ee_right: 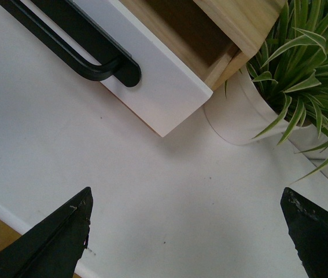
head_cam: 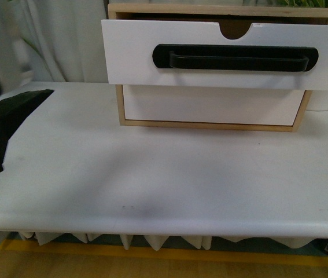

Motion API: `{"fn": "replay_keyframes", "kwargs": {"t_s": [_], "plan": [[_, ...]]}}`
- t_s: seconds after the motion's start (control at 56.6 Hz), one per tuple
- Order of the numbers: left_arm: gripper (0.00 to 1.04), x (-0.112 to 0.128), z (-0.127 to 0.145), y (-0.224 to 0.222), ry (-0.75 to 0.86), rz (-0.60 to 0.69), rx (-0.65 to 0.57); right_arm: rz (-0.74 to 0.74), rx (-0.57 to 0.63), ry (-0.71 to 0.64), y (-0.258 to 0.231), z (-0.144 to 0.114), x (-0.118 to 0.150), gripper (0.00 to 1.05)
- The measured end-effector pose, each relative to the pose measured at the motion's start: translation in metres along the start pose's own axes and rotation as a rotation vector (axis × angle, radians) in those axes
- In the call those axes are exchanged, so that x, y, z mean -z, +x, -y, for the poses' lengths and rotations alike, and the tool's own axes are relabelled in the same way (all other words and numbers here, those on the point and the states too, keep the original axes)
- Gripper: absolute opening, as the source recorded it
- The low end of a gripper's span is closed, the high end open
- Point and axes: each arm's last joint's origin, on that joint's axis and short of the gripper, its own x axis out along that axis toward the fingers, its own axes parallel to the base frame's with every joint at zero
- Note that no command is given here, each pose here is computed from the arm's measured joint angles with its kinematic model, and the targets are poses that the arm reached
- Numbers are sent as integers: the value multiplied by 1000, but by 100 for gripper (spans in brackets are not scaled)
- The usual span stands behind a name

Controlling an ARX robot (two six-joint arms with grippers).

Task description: Close drawer sideways

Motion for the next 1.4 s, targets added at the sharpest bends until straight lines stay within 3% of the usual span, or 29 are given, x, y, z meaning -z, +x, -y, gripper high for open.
{"fn": "replay_keyframes", "kwargs": {"t_s": [0.619,1.397], "plan": [[98,-16,-17,90,66,55,-5,-32,-121,-158,51,-1,-27,95],[98,-20,-20,132,93,63,-14,-51,-37,-172,81,25,-29,95]]}}
